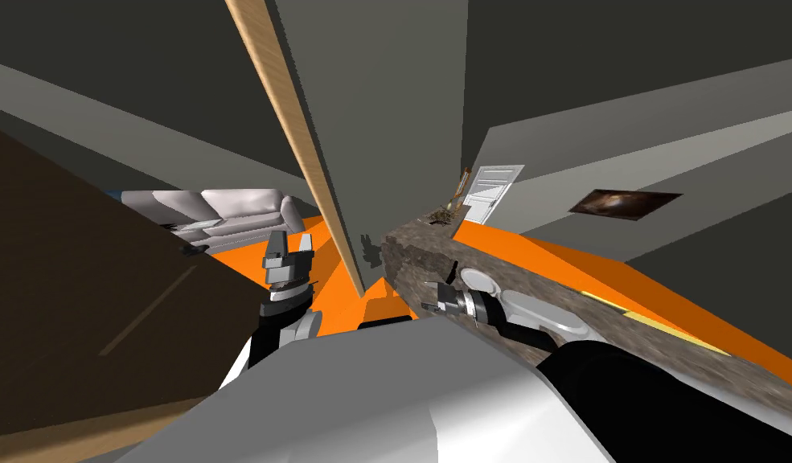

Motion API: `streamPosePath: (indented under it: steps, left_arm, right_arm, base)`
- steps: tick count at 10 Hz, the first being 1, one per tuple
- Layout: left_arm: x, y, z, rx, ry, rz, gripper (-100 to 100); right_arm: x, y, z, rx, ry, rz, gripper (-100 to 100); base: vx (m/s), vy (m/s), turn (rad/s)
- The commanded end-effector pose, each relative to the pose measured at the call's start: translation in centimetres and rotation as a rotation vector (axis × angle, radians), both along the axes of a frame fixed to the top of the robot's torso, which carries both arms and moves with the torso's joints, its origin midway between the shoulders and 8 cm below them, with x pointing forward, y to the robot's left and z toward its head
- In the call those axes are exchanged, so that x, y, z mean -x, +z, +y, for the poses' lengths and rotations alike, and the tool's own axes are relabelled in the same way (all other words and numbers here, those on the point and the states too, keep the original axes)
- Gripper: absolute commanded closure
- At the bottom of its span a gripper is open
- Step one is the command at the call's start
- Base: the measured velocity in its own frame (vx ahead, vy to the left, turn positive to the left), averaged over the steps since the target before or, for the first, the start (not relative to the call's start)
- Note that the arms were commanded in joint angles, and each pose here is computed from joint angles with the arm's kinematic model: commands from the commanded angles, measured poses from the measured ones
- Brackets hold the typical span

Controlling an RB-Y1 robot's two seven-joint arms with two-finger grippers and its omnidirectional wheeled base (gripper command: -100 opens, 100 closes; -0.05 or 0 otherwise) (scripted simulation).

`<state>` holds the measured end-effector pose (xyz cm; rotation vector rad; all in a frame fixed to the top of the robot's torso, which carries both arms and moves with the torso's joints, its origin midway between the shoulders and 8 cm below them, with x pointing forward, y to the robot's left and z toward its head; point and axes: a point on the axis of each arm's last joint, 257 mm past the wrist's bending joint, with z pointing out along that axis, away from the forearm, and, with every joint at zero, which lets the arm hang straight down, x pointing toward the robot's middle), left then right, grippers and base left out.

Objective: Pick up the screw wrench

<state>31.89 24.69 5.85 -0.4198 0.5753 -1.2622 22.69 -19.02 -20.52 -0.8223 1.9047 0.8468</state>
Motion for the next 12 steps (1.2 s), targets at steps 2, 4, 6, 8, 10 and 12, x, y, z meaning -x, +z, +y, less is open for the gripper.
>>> streamPosePath:
  steps: [2,4,6,8,10,12]
  left_arm:
    - [0.0,0.0,0.0,0.000,0.000,0.000,0]
    - [0.0,0.0,0.0,0.000,0.000,0.000,0]
    - [0.0,0.0,0.0,0.000,0.000,0.000,0]
    - [0.0,0.0,0.0,0.000,0.000,0.000,0]
    - [0.0,0.0,0.0,0.000,0.000,0.000,0]
    - [0.0,0.0,0.0,0.000,0.000,0.000,0]
  right_arm:
    - [1.0,-2.6,-2.1,0.120,0.042,0.026,-100]
    - [1.8,-4.1,-3.4,0.202,0.075,0.044,-100]
    - [2.1,-4.3,-3.7,0.226,0.100,0.051,-100]
    - [3.0,-5.7,-5.3,0.307,0.137,0.067,-100]
    - [3.8,-6.9,-6.9,0.386,0.174,0.081,-100]
    - [4.5,-8.0,-8.6,0.462,0.212,0.092,-100]
  base:
    - [0.002,-0.058,0.207]
    - [0.010,-0.067,0.193]
    - [0.005,-0.042,0.065]
    - [0.004,-0.046,0.221]
    - [0.000,-0.071,0.199]
    - [-0.004,-0.075,0.215]
